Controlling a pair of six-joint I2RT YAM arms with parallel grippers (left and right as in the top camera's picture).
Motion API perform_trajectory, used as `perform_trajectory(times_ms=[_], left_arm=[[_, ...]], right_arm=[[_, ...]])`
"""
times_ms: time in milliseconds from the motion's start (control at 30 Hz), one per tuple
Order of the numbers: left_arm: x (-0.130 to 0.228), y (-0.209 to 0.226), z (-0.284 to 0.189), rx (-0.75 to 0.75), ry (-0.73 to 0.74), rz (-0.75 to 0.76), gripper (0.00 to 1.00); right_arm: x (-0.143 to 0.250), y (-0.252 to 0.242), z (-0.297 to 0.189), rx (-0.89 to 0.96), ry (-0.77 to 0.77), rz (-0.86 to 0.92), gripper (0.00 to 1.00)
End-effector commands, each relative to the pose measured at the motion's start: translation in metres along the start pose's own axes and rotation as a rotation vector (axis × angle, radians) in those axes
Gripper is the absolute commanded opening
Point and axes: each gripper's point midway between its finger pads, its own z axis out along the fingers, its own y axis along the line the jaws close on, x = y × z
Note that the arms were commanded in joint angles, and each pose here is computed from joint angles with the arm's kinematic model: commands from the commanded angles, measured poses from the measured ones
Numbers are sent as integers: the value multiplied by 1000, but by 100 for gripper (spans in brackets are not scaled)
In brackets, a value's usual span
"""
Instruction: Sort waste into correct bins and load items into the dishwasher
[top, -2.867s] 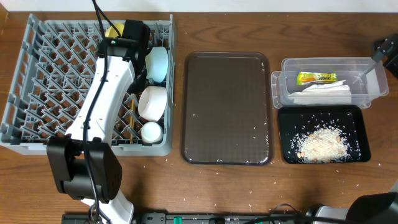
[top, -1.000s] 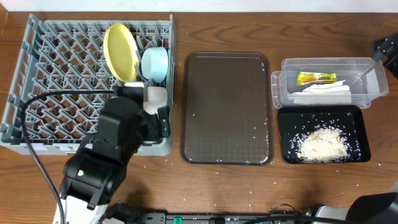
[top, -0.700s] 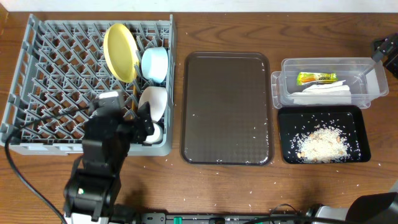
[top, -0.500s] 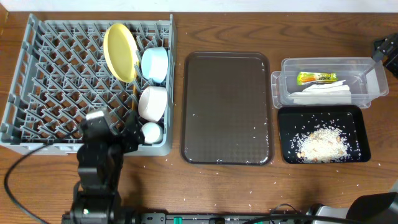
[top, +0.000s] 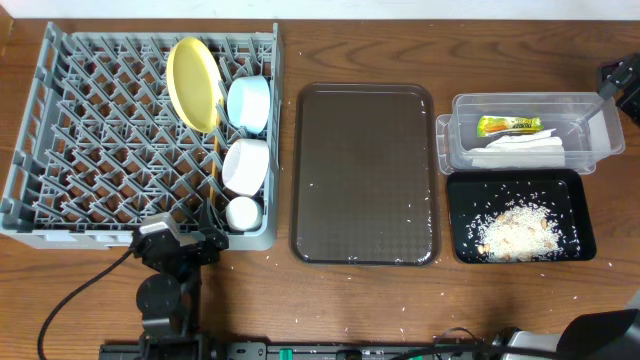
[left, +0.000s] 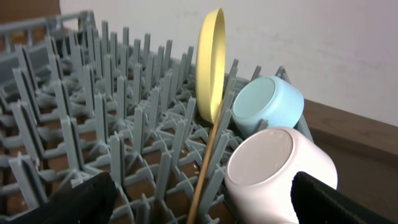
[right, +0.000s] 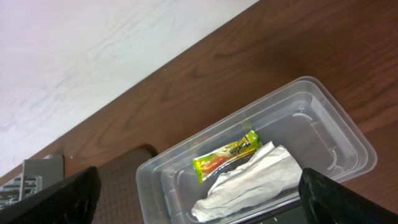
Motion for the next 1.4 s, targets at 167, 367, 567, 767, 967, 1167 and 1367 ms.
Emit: perform_trajectory(times_ms=[167, 367, 567, 767, 967, 1167, 1367], left_arm=[[7, 2, 0, 9, -23, 61, 90], [16, 4, 2, 4, -1, 65, 90], [17, 4, 2, 3, 3, 66, 90], [17, 4, 2, 3, 3, 66, 90], [17, 4, 2, 3, 3, 66, 90], [17, 4, 2, 3, 3, 66, 90], [17, 4, 2, 3, 3, 66, 90]], right_arm=[[-10, 6, -12, -10, -37, -7, 99], [-10, 6, -12, -10, -37, -7, 99], [-10, 6, -12, -10, -37, -7, 99], [-10, 6, -12, -10, -37, -7, 99], [-10, 6, -12, -10, -37, -7, 99], [-10, 6, -12, -10, -37, -7, 99], [-10, 6, -12, -10, -37, -8, 99]])
